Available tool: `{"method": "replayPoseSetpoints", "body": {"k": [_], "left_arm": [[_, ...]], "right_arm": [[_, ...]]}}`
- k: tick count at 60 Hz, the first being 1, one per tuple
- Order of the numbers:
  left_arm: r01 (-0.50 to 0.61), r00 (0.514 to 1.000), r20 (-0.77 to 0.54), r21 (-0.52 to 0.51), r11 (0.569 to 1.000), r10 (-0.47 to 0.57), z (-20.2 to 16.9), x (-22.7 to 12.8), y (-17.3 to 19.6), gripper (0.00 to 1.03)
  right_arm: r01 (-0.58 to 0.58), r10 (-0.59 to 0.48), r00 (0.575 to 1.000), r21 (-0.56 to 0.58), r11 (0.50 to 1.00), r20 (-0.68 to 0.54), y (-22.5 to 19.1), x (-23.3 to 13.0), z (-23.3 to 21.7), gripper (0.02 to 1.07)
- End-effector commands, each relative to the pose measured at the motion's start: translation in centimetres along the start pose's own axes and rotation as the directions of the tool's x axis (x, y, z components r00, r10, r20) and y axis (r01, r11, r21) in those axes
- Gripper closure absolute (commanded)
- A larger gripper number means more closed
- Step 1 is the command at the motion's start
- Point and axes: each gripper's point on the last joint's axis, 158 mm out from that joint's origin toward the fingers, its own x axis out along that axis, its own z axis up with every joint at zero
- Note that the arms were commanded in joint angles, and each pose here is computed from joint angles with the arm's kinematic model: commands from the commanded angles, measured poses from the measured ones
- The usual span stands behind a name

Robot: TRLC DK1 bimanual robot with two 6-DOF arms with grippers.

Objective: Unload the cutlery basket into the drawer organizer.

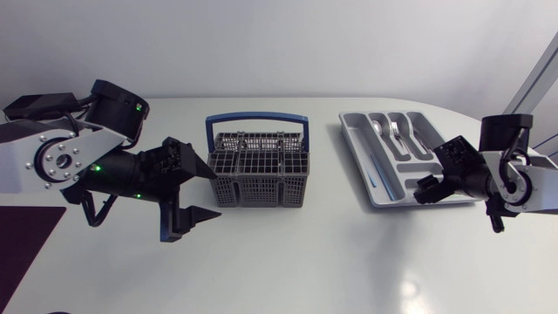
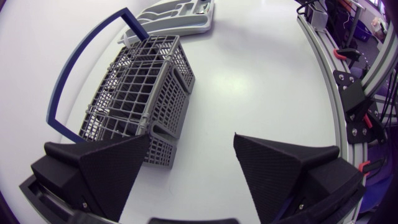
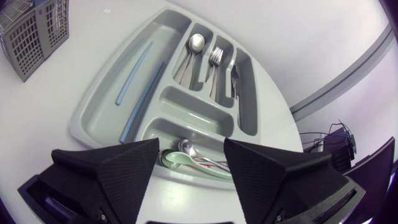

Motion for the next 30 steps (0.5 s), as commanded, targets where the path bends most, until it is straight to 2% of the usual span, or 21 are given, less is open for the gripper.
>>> {"method": "replayPoseSetpoints", "body": {"k": [1, 10, 16, 22, 25, 30], "left_arm": [[0.004, 1.000, -0.020, -0.037, 0.999, -0.005, -1.0, -0.2, -0.7, 0.05], [-0.014, 0.999, -0.053, -0.090, 0.996, 0.009, -2.3, -0.4, -0.3, 0.05], [-0.006, 0.997, -0.077, -0.122, 0.993, -0.003, -3.4, 0.0, -0.5, 0.05], [0.001, 0.995, -0.098, -0.148, 0.989, -0.016, -4.5, 0.3, -0.8, 0.06], [0.009, 0.994, -0.103, -0.151, 0.988, -0.025, -4.8, 0.5, -1.2, 0.06], [0.025, 0.993, -0.113, -0.161, 0.987, -0.044, -5.4, 0.7, -1.9, 0.07]], "right_arm": [[0.010, -0.009, 0.999, -0.019, 1.000, 0.037, 0.0, -1.8, 1.3, 0.21], [-0.058, 0.059, 0.989, -0.011, 0.998, 0.133, 2.5, -5.2, 5.4, 0.21], [-0.165, 0.163, 0.967, -0.006, 0.986, 0.198, 5.9, -6.9, 8.8, 0.24], [-0.247, 0.241, 0.935, -0.012, 0.969, 0.260, 8.9, -7.8, 12.3, 0.51], [-0.274, 0.262, 0.924, 0.003, 0.962, 0.277, 9.8, -7.4, 13.9, 0.67], [-0.352, 0.330, 0.898, 0.028, 0.935, 0.290, 11.4, -6.5, 16.3, 0.87]]}}
